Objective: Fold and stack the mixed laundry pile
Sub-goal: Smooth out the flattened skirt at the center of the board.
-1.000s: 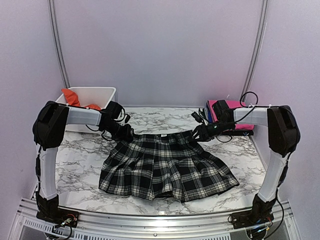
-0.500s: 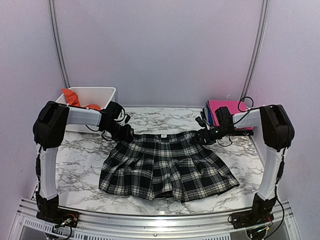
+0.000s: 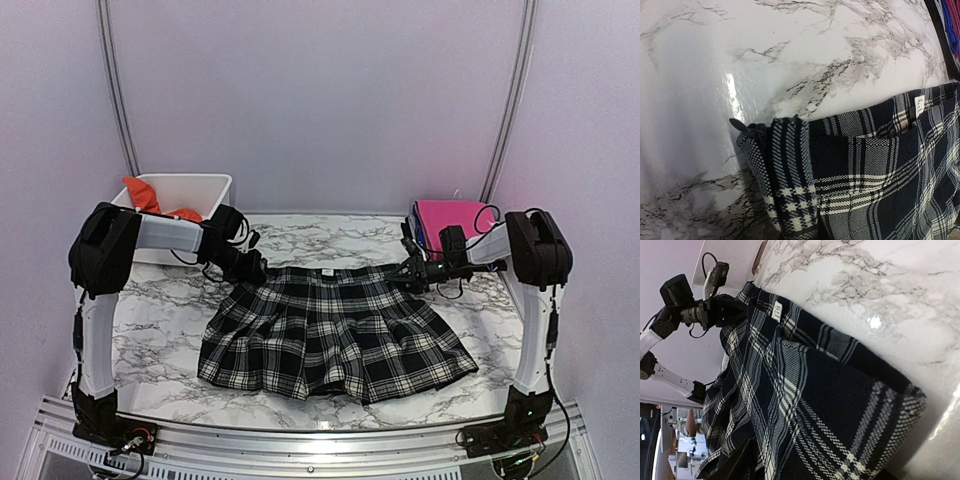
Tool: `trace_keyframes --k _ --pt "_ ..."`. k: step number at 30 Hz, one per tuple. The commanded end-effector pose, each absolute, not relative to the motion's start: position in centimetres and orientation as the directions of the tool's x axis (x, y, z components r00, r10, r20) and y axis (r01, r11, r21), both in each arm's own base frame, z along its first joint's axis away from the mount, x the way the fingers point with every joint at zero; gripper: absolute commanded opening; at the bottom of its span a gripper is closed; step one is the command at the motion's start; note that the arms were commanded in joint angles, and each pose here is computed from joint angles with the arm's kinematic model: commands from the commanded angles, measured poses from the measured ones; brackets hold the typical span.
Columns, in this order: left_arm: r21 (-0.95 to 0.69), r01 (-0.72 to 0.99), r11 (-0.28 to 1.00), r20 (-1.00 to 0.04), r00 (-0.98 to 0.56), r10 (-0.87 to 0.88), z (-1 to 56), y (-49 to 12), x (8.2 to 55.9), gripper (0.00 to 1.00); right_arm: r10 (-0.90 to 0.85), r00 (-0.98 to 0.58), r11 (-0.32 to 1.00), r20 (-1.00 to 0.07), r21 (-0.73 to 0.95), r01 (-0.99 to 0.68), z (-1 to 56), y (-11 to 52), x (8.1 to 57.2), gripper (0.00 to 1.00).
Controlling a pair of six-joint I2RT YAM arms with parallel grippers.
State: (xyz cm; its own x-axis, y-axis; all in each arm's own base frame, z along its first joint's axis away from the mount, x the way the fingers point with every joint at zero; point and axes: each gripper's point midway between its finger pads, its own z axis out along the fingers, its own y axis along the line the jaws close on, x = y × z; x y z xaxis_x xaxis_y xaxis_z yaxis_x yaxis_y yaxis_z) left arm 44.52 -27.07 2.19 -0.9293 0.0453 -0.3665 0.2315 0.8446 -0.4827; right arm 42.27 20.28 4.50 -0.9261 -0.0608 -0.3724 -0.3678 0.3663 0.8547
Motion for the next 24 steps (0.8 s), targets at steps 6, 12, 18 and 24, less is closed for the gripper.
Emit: trace_keyframes --k 6,12,18,24 --pt "-0.504 0.255 0.825 -0.426 -0.904 0.018 5.4 -27.3 45.6 0.0 -0.072 -0.916 0.412 -0.396 0.824 -0.389 7.2 20.4 43.0 0.04" --pt "-0.459 0.311 0.832 -0.666 -0.741 -0.091 18.8 -24.6 46.8 0.0 -0.007 -0.766 0.564 -0.643 0.63 -0.533 19.0 17.2 45.2 0.0" --pt "-0.456 0.421 0.784 -0.847 -0.475 -0.238 34.6 -22.7 46.1 0.0 0.045 -0.496 0.653 -0.867 0.401 -0.642 33.4 15.2 45.7 0.0" --pt "-0.412 0.714 0.567 -0.91 -0.355 -0.214 45.0 -27.0 40.3 0.0 0.021 -0.233 0.628 -0.972 0.194 -0.754 44.7 17.0 41.3 0.0"
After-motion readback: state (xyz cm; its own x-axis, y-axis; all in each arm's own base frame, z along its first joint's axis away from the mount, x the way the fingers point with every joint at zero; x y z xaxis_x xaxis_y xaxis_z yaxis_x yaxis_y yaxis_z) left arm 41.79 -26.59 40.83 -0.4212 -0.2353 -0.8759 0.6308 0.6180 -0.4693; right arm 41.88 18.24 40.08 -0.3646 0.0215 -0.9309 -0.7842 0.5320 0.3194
